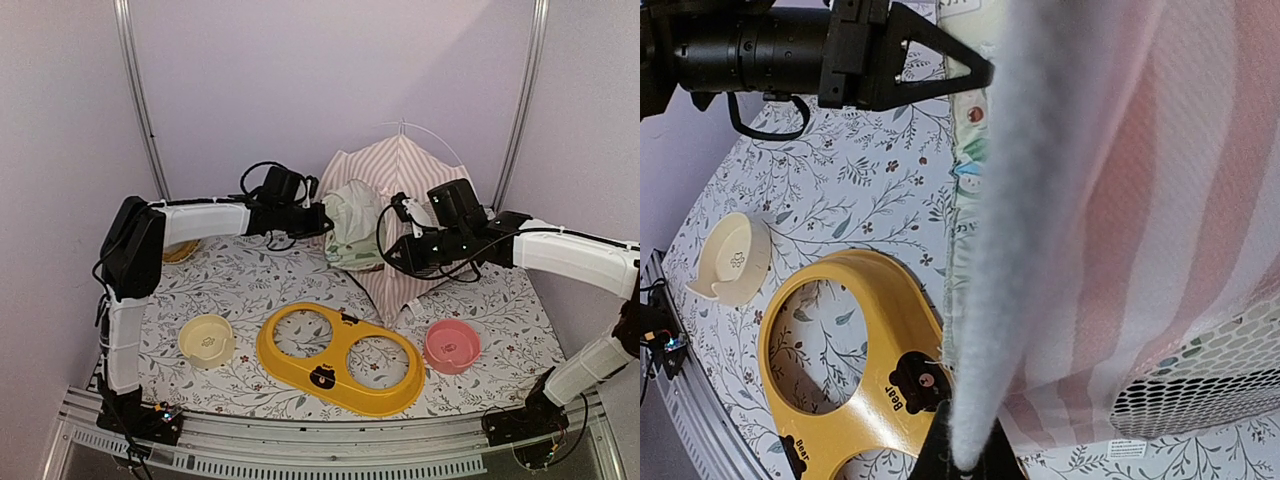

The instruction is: Set up the pet tent

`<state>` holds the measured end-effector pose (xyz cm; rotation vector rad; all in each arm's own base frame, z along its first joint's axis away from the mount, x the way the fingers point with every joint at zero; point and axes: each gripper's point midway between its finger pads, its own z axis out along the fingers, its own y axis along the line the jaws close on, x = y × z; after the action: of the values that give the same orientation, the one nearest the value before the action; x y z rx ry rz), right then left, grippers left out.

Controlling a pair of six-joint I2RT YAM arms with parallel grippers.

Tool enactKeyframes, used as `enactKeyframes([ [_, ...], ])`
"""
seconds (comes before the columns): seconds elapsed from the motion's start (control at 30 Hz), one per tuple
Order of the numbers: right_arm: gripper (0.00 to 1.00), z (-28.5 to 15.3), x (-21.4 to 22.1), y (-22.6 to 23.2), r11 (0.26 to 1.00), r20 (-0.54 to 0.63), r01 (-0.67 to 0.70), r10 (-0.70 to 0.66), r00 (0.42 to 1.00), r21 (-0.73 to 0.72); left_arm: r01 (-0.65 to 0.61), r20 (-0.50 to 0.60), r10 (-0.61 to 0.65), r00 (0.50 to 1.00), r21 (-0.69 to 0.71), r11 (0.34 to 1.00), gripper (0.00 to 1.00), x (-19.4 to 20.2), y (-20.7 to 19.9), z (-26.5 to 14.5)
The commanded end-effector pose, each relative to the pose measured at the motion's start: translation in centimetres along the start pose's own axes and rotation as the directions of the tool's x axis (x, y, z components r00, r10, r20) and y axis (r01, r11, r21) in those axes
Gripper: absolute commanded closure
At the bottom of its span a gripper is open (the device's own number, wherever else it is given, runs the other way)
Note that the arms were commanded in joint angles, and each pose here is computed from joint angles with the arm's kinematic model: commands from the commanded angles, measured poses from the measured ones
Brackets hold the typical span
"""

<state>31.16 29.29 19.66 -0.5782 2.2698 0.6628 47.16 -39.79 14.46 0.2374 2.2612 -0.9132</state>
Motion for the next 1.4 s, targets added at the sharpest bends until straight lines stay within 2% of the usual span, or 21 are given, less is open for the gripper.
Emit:
enactKeyframes([
  [0.0,1.00,-0.3,1.4,1.6,0.997,-0.028,0.019,-0.021,0.999,-0.069,0.073,-0.052,-0.077,0.996,-0.069,0.995,1.00,1.6,0.5,0.8],
  [0.13,1.00,0.0,1.4,1.7,0.997,-0.023,0.019,-0.020,1.000,-0.076,0.201,-0.023,-0.203,0.979,-0.068,0.977,1.00,2.4,1.1,1.3],
  [0.27,1.00,0.4,1.4,2.3,0.994,-0.031,0.014,-0.018,0.999,-0.104,0.308,0.013,-0.308,0.951,0.008,0.951,1.00,2.4,0.3,1.5],
  [0.43,1.00,1.1,2.4,2.3,0.995,-0.061,0.026,-0.032,0.998,-0.093,0.302,0.032,-0.303,0.953,0.034,0.953,1.00,1.7,-1.8,1.6],
  [0.63,1.00,1.3,3.5,1.1,0.999,-0.084,0.023,-0.026,0.996,-0.038,0.396,0.100,-0.400,0.911,0.059,0.916,1.00,0.3,-1.1,0.0],
  [0.8,1.00,1.0,3.5,0.4,1.000,-0.075,0.010,-0.010,0.997,0.005,0.391,0.189,-0.400,0.897,0.081,0.917,1.00,-1.7,-2.8,-1.8],
  [0.93,1.00,0.5,3.5,1.2,0.999,-0.073,0.021,-0.024,0.997,-0.037,0.393,0.237,-0.405,0.883,0.099,0.914,1.00,-2.6,-3.6,-2.8],
  [1.13,1.00,0.3,3.3,1.2,0.999,-0.075,0.038,-0.040,0.996,-0.038,0.388,0.276,-0.387,0.880,0.056,0.920,1.00,-1.1,-4.5,-3.4],
  [1.27,1.00,0.6,3.4,2.7,0.994,-0.093,0.052,-0.061,0.994,-0.099,0.403,0.319,-0.403,0.858,0.069,0.912,1.00,0.4,-5.1,-3.9],
  [1.37,1.00,1.1,4.2,3.2,0.993,-0.117,0.065,-0.077,0.990,-0.098,0.424,0.286,-0.434,0.854,0.098,0.900,1.00,1.6,-5.1,-2.6],
])
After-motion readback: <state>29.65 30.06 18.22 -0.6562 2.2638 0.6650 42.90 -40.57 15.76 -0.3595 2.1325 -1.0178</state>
